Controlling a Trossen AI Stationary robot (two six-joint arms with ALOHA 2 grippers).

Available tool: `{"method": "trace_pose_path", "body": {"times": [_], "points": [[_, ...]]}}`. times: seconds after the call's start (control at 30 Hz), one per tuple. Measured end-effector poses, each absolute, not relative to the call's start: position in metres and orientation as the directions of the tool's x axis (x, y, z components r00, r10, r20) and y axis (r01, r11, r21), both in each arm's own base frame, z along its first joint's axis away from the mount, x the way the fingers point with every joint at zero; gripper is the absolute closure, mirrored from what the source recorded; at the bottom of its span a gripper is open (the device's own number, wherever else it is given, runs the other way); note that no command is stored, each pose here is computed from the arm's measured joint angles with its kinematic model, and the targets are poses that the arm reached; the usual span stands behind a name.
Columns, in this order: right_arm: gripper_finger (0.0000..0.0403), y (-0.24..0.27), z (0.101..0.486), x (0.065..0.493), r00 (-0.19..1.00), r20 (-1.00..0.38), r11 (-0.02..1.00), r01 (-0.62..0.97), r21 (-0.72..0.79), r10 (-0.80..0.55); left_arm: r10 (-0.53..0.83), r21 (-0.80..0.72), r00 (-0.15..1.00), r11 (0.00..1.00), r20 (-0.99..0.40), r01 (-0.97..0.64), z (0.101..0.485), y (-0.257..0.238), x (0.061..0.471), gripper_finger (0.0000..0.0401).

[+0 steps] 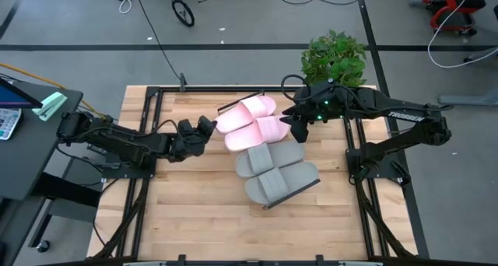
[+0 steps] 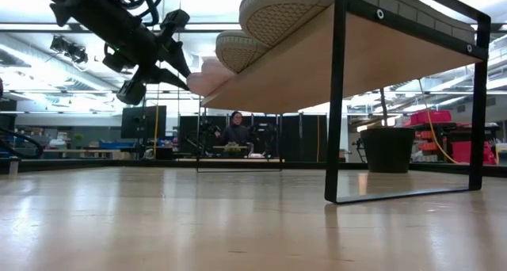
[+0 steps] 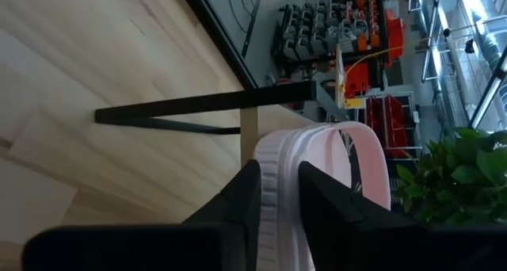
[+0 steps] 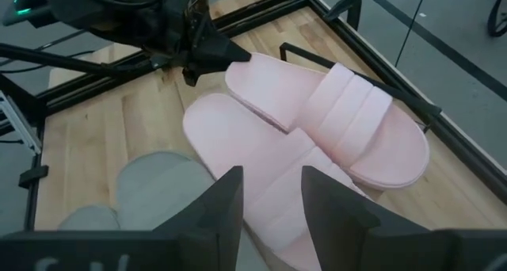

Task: Pick and place slides into the shelf
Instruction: Adjust the pink slippers

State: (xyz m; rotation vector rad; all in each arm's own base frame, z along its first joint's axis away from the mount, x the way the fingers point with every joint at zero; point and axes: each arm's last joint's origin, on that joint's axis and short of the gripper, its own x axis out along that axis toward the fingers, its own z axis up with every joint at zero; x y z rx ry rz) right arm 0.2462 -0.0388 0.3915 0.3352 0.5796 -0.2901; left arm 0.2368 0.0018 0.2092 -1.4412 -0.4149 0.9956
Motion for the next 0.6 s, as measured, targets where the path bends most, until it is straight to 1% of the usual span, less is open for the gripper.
{"method": "trace_pose_path", "body": {"times": [0.17, 0.43, 0.6], "points": [[0.0269, -0.0385, 0.3915, 0.2462, 0.800, -0.577, 0.905, 0.356, 0.234, -0.165, 0.775, -0.936, 0.547, -0.162, -0.316, -0.311, 0.2094, 0.0048, 0.2368, 0.0303], [0.0269, -0.0384, 0.3913, 0.2461, 0.800, -0.578, 0.905, 0.354, 0.235, -0.163, 0.776, -0.937, 0.548, -0.159, -0.314, -0.311, 0.2095, 0.0040, 0.2367, 0.0295], [0.0269, -0.0383, 0.3905, 0.2455, 0.794, -0.587, 0.905, 0.355, 0.234, -0.160, 0.776, -0.932, 0.545, -0.147, -0.316, -0.331, 0.2089, 0.0029, 0.2363, 0.0264]]}}
